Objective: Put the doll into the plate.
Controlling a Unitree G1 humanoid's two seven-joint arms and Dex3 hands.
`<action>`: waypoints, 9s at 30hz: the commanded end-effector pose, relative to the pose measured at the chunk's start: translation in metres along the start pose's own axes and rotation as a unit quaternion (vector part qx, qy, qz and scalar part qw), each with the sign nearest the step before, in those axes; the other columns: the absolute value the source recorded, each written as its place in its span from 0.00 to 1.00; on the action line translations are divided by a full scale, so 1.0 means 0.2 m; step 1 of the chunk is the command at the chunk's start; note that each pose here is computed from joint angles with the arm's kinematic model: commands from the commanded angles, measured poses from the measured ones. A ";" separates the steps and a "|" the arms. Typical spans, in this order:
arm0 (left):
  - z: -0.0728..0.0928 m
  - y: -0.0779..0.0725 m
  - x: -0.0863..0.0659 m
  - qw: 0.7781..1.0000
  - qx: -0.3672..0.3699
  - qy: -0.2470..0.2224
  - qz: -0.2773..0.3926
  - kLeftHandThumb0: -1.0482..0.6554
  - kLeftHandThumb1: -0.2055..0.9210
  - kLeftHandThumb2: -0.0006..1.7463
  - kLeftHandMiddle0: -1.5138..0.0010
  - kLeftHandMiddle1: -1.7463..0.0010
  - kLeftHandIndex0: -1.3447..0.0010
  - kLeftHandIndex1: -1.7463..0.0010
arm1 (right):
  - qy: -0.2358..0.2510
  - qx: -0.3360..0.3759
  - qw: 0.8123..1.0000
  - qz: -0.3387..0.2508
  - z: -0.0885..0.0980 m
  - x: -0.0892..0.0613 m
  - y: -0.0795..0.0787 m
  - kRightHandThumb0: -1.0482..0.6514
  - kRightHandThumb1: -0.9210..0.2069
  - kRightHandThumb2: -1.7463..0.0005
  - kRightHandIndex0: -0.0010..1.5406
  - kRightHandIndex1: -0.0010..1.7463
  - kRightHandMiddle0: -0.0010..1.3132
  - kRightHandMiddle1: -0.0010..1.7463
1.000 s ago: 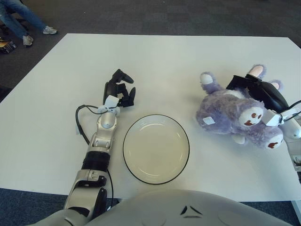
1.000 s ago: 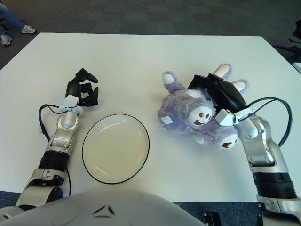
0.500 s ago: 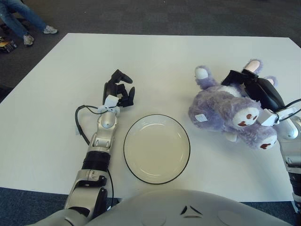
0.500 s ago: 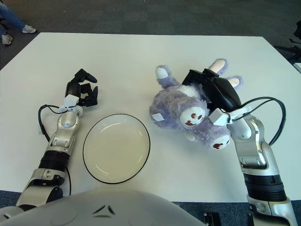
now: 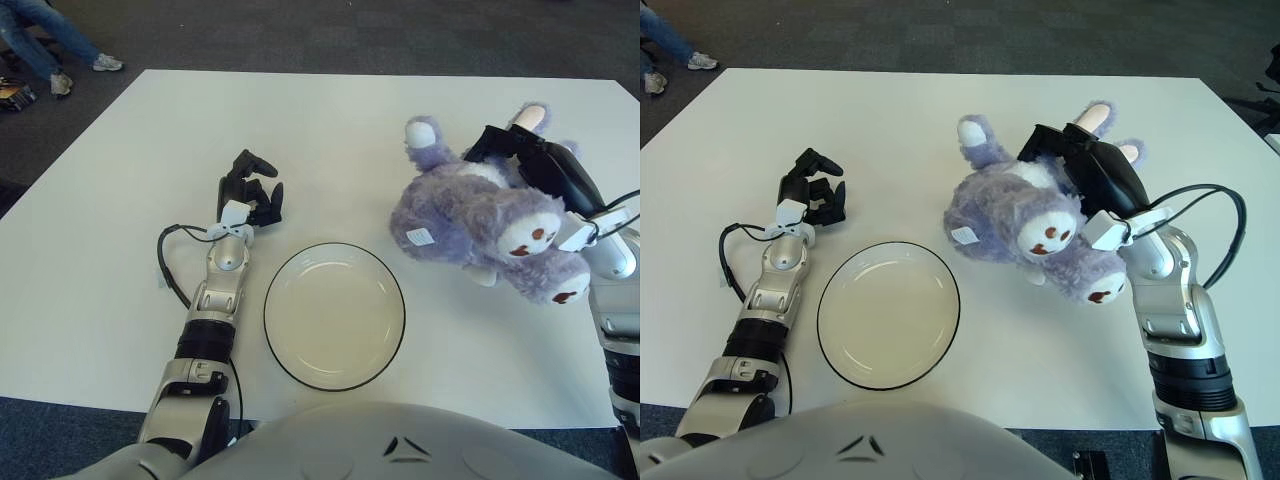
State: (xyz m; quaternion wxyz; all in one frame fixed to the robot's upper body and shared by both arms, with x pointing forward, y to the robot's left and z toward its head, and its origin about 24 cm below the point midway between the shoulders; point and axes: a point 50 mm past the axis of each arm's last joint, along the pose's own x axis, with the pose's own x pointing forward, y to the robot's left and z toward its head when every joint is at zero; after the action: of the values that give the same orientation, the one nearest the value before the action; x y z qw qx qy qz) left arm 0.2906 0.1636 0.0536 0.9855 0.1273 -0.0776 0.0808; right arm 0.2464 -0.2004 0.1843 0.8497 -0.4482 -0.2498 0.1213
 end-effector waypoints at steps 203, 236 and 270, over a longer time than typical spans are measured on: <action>-0.05 -0.05 -0.05 0.996 -0.074 0.022 -0.041 0.61 0.48 0.74 0.68 0.00 0.65 0.00 | 0.150 0.181 0.969 -0.078 -0.25 -0.02 0.25 0.63 0.58 0.27 0.46 0.97 0.28 0.88; -0.09 0.02 0.00 0.987 -0.142 0.062 -0.041 0.61 0.49 0.74 0.68 0.00 0.66 0.00 | 0.133 0.478 0.852 -0.168 -0.42 -0.16 0.40 0.61 0.64 0.17 0.38 1.00 0.44 1.00; -0.09 0.02 0.00 0.982 -0.177 0.052 -0.044 0.61 0.46 0.76 0.67 0.00 0.64 0.00 | 0.240 0.484 0.798 -0.267 -0.59 -0.33 0.46 0.61 0.74 0.09 0.44 1.00 0.50 1.00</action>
State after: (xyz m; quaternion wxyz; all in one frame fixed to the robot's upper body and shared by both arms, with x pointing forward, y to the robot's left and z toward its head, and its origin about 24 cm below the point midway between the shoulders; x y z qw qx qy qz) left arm 0.2984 0.1725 0.0492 0.9977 -0.0364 -0.0494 0.0278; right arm 0.2614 -0.2594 0.0471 0.9897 0.0693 -0.0759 -0.1000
